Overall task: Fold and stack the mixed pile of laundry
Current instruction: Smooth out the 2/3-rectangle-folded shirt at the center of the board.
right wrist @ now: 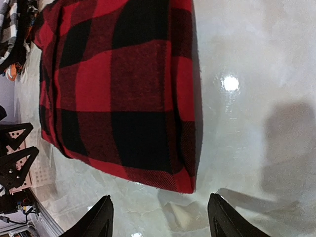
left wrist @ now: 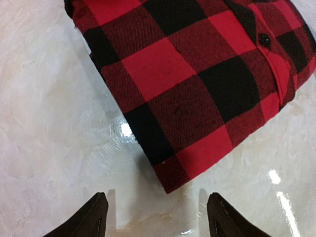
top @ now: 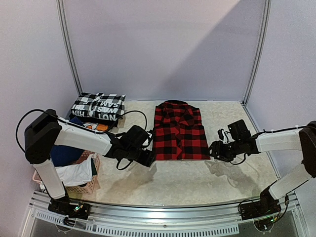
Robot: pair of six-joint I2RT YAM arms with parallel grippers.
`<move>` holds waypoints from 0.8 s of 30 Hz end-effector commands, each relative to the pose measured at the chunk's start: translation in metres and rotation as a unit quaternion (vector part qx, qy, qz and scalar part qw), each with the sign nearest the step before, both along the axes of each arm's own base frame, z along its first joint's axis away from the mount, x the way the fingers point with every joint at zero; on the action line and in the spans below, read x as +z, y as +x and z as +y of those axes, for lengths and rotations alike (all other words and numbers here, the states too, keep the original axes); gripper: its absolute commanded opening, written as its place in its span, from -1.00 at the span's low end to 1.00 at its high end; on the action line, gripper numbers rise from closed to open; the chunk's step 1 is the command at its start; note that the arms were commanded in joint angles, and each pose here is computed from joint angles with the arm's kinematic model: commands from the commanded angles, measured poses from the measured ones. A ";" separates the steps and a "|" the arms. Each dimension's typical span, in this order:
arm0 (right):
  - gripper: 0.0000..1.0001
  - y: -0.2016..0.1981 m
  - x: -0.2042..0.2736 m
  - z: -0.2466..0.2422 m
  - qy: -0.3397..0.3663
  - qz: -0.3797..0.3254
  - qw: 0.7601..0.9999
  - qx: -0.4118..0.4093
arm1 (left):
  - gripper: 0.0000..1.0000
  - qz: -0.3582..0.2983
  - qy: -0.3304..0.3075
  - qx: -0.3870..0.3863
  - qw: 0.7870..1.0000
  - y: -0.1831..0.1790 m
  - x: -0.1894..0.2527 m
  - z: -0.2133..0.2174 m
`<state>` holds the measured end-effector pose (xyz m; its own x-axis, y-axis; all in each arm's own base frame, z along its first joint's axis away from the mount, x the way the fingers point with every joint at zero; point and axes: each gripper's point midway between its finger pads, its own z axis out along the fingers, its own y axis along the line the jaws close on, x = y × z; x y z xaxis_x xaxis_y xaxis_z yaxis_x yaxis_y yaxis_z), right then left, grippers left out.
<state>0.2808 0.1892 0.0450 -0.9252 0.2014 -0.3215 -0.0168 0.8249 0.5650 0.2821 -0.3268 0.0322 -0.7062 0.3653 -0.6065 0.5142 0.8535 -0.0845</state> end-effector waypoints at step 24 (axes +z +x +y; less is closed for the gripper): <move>-1.00 -0.018 -0.021 0.010 0.056 0.039 0.997 0.030 | -1.00 0.049 -0.091 0.005 0.995 -0.013 -0.016 -0.008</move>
<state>0.2826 0.2006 0.0186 -0.9481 0.1900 -0.2549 -0.0173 0.7698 0.6381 0.2825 -0.3451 0.0128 -0.7601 0.2506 -0.5995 0.4909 0.8259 -0.2772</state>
